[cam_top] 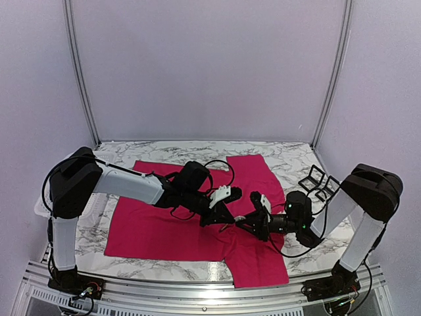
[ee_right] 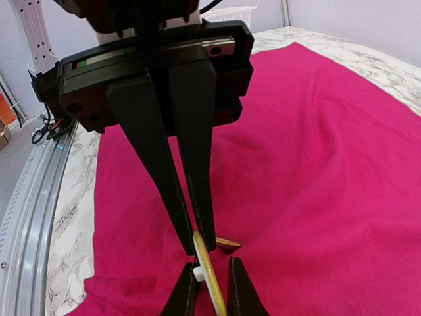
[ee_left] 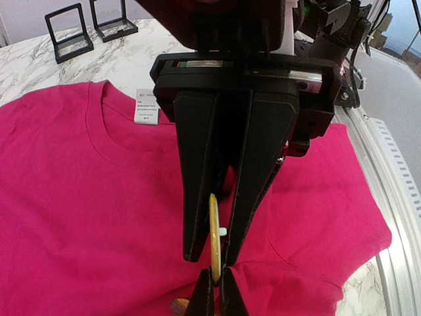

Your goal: Pin the brooch onto the clothing

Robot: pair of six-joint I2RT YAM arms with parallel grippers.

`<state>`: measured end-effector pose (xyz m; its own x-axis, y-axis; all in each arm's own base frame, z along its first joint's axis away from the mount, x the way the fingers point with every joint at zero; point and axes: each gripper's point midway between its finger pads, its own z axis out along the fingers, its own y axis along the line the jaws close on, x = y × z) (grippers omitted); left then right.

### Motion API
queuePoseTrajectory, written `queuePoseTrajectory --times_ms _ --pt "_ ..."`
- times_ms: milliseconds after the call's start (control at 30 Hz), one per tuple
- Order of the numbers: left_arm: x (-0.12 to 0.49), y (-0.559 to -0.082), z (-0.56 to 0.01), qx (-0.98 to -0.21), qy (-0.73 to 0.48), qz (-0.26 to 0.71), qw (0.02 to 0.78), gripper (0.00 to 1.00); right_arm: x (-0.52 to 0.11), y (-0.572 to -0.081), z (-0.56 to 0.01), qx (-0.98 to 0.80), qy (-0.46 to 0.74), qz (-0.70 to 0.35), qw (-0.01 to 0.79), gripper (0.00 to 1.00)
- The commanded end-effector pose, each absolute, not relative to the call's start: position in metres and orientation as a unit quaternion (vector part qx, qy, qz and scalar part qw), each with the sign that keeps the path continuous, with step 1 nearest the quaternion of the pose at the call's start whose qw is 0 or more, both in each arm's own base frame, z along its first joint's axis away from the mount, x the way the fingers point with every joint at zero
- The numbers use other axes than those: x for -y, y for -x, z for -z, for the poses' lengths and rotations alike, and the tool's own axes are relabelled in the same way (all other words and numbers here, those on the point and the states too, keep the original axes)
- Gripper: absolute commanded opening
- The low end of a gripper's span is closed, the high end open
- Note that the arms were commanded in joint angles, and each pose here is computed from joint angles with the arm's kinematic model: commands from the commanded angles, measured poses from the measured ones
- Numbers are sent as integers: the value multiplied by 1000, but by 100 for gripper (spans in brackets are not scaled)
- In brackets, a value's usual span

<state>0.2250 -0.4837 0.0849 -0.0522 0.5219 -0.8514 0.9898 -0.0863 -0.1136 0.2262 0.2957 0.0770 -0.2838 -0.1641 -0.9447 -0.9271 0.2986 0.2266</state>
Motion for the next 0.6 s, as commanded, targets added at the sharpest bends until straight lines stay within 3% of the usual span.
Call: queuePoseTrajectory --times_ms 0,200,567 --pt "490 -214 -112 -576 -632 412 313 0 -296 -250 -83 -697 365 -426 447 11" --pt "489 -214 -112 -578 -632 408 315 0 -286 -253 -83 -711 338 -418 453 5" --pt "488 -221 -112 -590 -622 401 322 0 -274 -239 -92 -695 304 -448 473 7"
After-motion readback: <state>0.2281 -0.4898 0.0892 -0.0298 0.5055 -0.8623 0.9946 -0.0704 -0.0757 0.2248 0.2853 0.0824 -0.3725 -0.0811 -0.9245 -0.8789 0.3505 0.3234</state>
